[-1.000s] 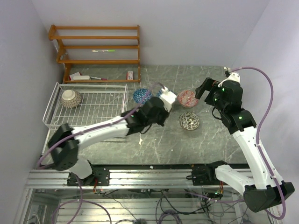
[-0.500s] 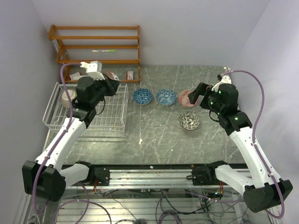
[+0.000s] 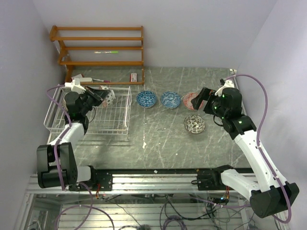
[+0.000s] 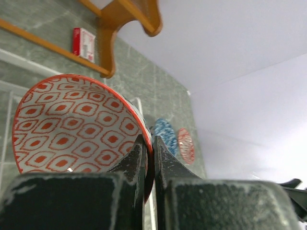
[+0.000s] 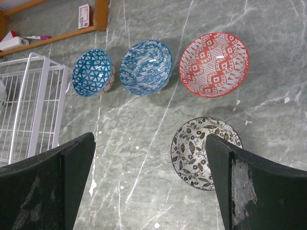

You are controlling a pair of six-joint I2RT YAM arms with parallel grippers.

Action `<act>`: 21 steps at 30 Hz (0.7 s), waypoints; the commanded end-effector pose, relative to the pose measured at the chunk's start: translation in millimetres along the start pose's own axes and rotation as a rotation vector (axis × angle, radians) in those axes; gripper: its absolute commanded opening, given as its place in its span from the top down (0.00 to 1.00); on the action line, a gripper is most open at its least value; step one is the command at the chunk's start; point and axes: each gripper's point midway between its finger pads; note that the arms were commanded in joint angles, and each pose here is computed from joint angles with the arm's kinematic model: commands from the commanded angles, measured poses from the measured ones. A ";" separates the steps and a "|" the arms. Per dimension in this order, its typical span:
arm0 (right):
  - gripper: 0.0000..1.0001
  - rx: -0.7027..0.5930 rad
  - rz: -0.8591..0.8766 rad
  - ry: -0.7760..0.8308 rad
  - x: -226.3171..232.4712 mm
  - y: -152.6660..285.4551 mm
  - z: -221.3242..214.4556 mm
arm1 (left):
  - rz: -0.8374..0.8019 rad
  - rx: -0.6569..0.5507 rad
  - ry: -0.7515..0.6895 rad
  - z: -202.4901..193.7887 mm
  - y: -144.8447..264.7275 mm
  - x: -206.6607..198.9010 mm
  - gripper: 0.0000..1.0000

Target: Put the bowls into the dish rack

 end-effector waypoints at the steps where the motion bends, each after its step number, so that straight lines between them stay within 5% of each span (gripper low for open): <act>1: 0.01 -0.012 0.002 0.008 -2.0 -4.2 -0.2 | -0.219 -0.048 -0.027 23.2 0.2 -46.8 0.93; 21: 0.01 0.012 -0.011 0.021 -5.9 -15.3 -6.1 | -0.019 -0.018 0.209 15.3 -20.7 62.1 0.93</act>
Point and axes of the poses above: each gripper's point midway between its finger pads, its own y axis back along the fingers, its own x axis along the line the jaws close on, z = x × y, and after that the axes turned 9 degrees about y, right-handed
